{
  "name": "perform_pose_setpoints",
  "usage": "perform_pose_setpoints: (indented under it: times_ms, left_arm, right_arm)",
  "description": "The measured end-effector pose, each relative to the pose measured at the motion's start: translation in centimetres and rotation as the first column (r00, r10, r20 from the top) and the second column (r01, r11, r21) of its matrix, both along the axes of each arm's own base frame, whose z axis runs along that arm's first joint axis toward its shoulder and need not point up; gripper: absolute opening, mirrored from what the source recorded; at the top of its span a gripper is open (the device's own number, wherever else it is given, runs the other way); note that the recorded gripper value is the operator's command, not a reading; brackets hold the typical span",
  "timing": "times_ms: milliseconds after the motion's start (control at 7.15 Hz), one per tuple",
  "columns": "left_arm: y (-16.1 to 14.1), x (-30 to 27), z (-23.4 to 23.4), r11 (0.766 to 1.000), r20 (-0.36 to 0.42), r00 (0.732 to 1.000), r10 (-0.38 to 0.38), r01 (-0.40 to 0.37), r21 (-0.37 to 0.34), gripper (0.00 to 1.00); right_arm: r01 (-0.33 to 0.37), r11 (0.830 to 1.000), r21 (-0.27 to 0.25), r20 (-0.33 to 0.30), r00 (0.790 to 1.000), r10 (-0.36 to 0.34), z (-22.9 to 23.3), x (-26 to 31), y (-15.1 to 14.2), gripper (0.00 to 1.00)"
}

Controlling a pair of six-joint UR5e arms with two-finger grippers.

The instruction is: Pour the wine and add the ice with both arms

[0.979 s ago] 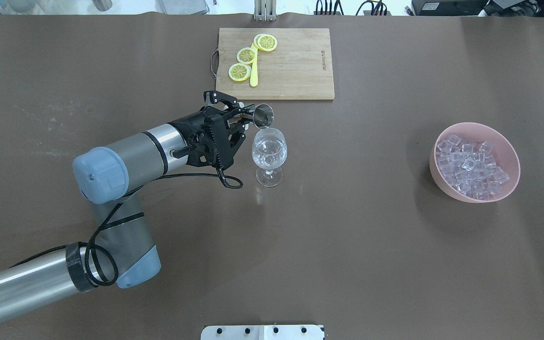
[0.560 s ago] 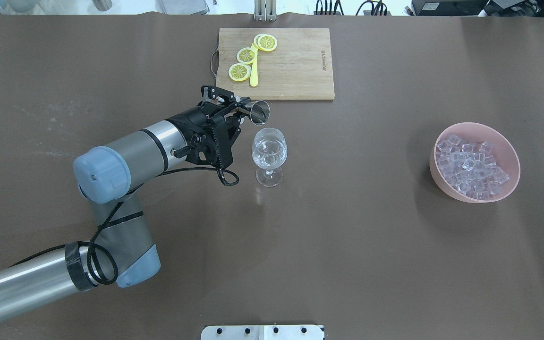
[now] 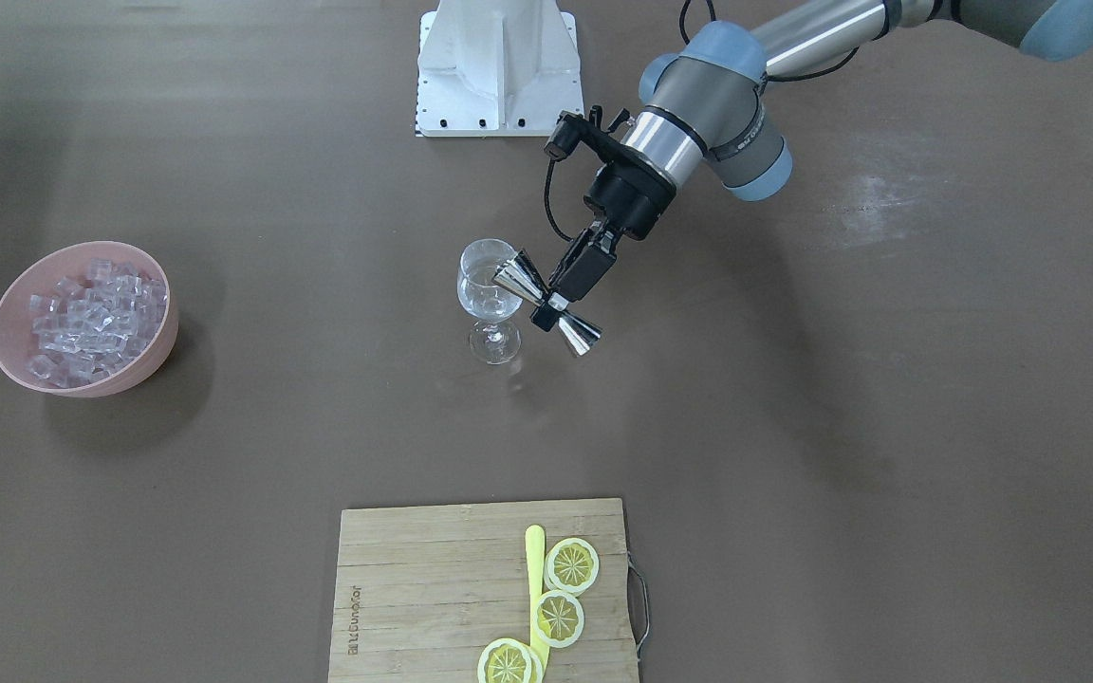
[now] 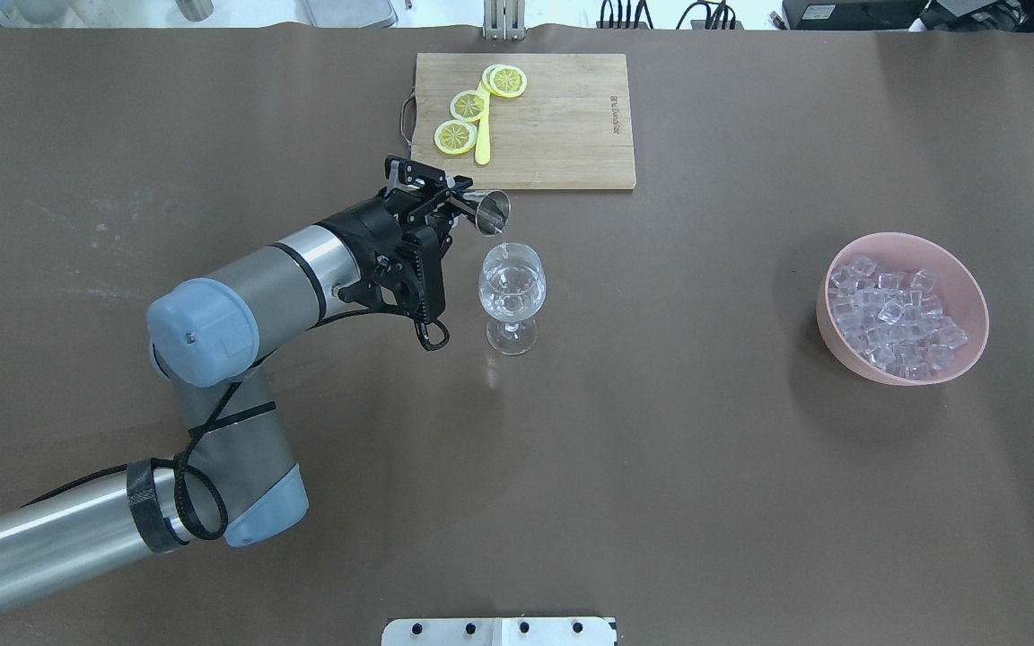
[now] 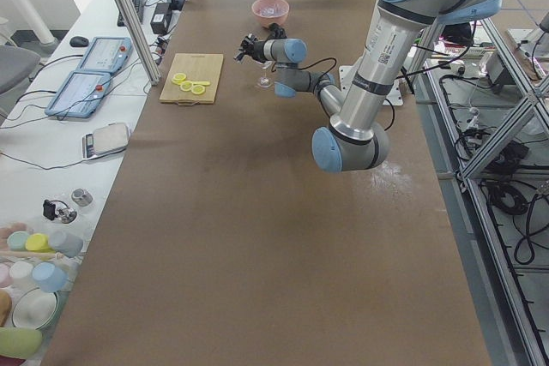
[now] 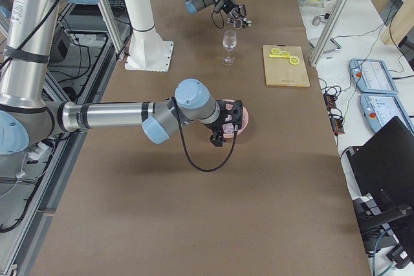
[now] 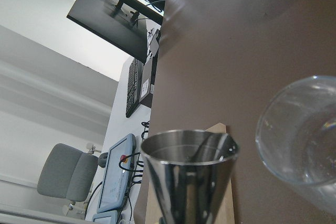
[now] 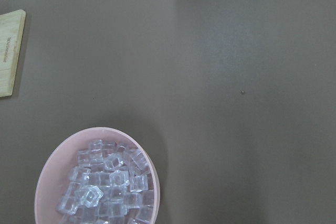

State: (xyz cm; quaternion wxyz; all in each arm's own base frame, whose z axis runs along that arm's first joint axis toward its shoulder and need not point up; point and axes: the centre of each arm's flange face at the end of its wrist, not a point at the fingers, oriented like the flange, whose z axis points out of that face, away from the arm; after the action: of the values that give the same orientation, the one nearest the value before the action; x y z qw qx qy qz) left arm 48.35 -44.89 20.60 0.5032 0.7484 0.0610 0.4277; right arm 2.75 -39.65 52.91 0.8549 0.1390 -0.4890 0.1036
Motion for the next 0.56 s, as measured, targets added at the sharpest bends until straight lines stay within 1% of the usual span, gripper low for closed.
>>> perform_pose_setpoints:
  times_ms: [560]
  left_arm:
    - [-0.10, -0.64, -1.58, 0.995, 0.100, 0.993, -0.068, 0.060, 0.083, 0.00]
  right_arm:
    - [-0.001, 1.000, -0.001, 0.001, 1.000, 0.001, -0.09, -0.01, -0.13, 1.00]
